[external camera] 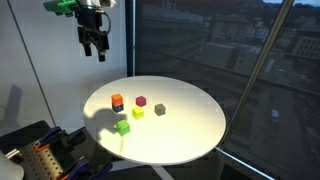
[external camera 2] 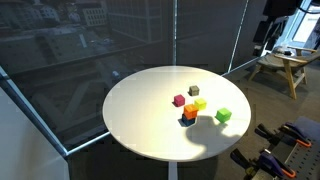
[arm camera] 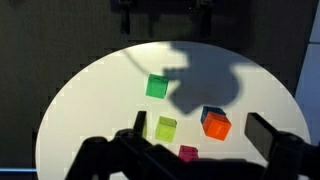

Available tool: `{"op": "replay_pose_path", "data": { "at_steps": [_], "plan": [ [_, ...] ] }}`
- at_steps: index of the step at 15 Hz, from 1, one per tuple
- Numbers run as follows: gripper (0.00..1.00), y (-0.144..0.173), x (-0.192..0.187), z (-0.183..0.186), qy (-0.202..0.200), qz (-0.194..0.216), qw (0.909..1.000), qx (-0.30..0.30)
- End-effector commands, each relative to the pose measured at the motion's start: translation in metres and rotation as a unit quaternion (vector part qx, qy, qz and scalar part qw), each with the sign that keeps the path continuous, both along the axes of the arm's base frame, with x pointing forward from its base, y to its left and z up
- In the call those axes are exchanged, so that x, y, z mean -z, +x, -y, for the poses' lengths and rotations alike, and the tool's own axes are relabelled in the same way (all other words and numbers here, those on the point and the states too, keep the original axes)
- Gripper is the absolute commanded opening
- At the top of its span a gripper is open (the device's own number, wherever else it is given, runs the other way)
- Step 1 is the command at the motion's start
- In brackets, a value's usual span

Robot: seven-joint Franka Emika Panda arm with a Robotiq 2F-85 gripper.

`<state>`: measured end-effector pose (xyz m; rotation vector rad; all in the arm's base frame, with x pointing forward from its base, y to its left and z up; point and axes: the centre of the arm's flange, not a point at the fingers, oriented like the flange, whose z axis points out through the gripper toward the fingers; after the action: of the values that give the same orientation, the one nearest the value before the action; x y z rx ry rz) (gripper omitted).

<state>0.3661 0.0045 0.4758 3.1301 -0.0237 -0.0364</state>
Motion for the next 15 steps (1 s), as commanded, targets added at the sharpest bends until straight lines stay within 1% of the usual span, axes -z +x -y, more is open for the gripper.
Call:
{"op": "replay_pose_path", "data": {
  "at_steps": [1,3,6,10,13,15],
  "plan": [
    [1.00,0.012,-0.001,0.000,0.001,-0.002,1.0000,0.000],
    [1.00,0.020,-0.003,-0.001,0.004,-0.001,1.0000,-0.001],
    [1.00,0.034,-0.009,-0.005,0.005,0.010,0.9999,-0.005],
    [1.00,0.060,-0.016,-0.016,0.013,0.027,0.9994,-0.018],
    [1.00,0.081,-0.015,-0.027,0.035,0.032,0.9985,-0.026],
    [1.00,0.096,-0.011,-0.033,0.054,0.027,0.9977,-0.031]
  ]
}}
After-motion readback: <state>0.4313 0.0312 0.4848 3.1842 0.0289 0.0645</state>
